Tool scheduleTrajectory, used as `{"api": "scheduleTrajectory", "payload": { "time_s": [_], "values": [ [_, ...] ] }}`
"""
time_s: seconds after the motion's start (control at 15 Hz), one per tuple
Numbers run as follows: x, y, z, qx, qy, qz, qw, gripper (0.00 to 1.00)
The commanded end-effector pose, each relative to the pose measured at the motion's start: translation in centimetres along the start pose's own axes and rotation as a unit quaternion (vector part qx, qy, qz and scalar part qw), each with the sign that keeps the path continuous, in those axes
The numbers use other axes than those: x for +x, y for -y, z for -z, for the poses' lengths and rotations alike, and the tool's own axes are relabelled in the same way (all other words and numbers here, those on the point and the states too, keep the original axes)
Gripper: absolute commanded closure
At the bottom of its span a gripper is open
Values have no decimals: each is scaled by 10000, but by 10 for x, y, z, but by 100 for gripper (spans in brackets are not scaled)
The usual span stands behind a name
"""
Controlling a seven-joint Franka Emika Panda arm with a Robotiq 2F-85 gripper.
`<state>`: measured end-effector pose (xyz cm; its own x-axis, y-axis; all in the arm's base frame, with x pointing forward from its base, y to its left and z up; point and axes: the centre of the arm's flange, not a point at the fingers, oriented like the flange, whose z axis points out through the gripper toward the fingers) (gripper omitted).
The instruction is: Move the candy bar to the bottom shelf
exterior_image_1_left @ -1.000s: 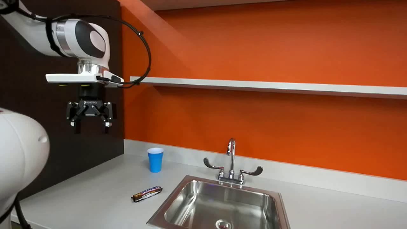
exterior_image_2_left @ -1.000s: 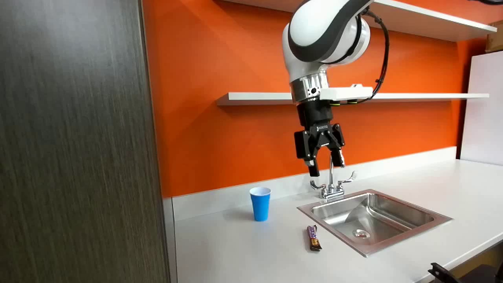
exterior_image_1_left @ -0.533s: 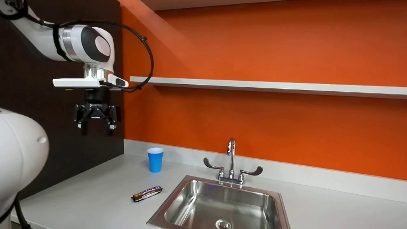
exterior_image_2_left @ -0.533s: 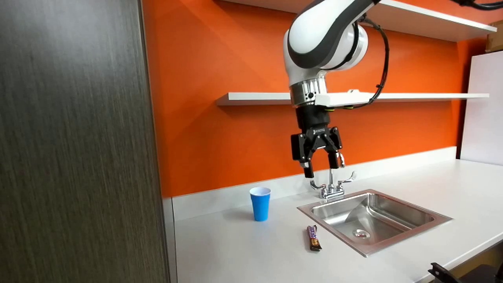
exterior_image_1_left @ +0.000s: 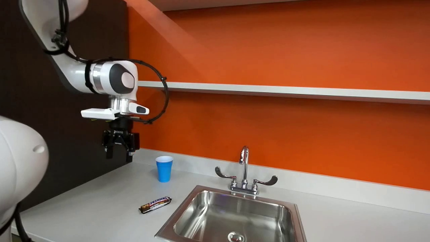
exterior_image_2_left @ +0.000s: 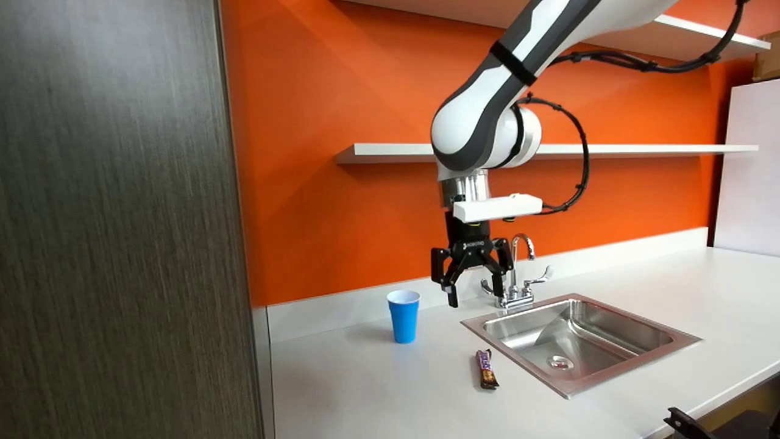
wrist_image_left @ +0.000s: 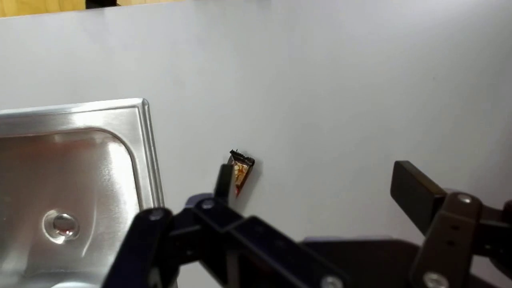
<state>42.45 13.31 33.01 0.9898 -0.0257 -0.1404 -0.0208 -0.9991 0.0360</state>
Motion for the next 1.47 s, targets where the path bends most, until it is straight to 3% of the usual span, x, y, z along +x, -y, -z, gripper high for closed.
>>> {"api": "scheduleTrajectory", "payload": {
  "time_s": [0.0, 0.67, 1.4],
  "values": [
    [39, -6, -26, 23, -28, -610, 9981, 0],
    [76, -56, -108, 147, 84, -1839, 9828, 0],
    [87, -73, -175, 253, 145, -2437, 9694, 0]
  ]
}}
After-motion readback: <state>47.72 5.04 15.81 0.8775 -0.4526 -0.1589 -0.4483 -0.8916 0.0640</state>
